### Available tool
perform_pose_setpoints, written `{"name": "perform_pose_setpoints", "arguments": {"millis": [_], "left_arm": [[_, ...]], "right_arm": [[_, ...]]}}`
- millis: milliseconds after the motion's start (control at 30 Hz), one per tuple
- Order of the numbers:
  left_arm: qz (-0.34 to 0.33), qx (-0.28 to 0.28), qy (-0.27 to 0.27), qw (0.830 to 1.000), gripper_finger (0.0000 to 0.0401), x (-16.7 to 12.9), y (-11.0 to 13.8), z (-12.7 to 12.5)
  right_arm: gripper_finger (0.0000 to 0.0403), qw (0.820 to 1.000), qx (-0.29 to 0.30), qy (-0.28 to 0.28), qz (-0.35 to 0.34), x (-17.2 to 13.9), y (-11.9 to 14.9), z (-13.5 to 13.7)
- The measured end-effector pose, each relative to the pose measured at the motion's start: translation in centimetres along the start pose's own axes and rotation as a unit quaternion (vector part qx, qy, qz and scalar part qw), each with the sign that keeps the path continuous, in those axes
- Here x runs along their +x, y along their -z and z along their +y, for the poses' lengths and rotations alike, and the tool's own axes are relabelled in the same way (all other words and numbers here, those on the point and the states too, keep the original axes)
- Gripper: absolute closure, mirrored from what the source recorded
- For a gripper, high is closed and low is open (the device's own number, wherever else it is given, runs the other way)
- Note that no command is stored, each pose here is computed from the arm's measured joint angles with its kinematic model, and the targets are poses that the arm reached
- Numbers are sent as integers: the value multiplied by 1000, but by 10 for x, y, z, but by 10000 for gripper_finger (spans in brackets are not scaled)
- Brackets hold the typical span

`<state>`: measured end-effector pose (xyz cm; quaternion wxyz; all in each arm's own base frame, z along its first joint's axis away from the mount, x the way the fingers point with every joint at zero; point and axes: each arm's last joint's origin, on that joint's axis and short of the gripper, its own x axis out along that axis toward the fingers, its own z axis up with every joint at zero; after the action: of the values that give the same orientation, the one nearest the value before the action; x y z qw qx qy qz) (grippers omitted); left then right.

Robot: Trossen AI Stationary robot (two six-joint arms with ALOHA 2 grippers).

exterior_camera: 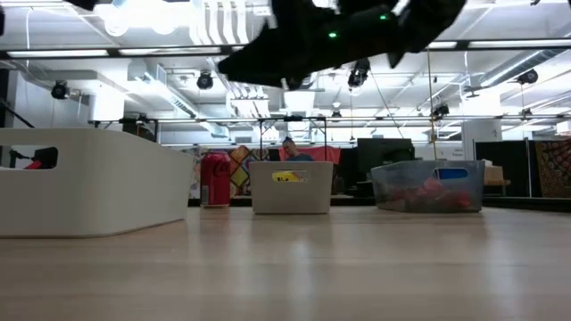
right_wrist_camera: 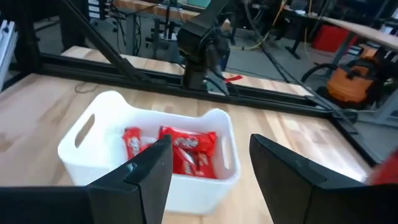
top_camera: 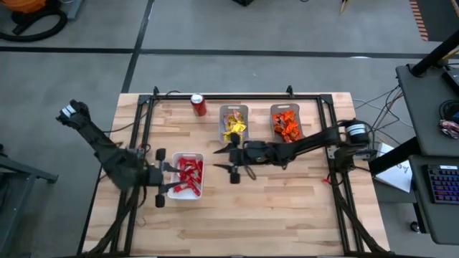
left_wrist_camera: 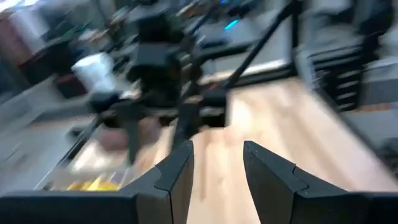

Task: Sort candy
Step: Return to Home Position

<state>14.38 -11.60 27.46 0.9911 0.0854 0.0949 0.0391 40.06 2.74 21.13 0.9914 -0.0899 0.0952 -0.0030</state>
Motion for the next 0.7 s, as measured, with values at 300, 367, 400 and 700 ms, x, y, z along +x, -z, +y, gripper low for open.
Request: {"name": "perform_pose_setpoints", "arguments": {"millis": [300,367,400,700], "left_arm": [[-68,7,40,997,301,-7,18,61],[-65,5,43,997,308,-14,24,70],[-74,0,45,996,312,-18,25,74],[-133,-12,29,991,324,-43,41,93]], "right_arm": [[197,999,-14,22,-21,-55,-3,-19],[197,999,-12,28,-25,-67,1,-22],[197,999,-11,32,-30,-73,3,-24],[197,997,7,63,-46,-118,13,-41]]}}
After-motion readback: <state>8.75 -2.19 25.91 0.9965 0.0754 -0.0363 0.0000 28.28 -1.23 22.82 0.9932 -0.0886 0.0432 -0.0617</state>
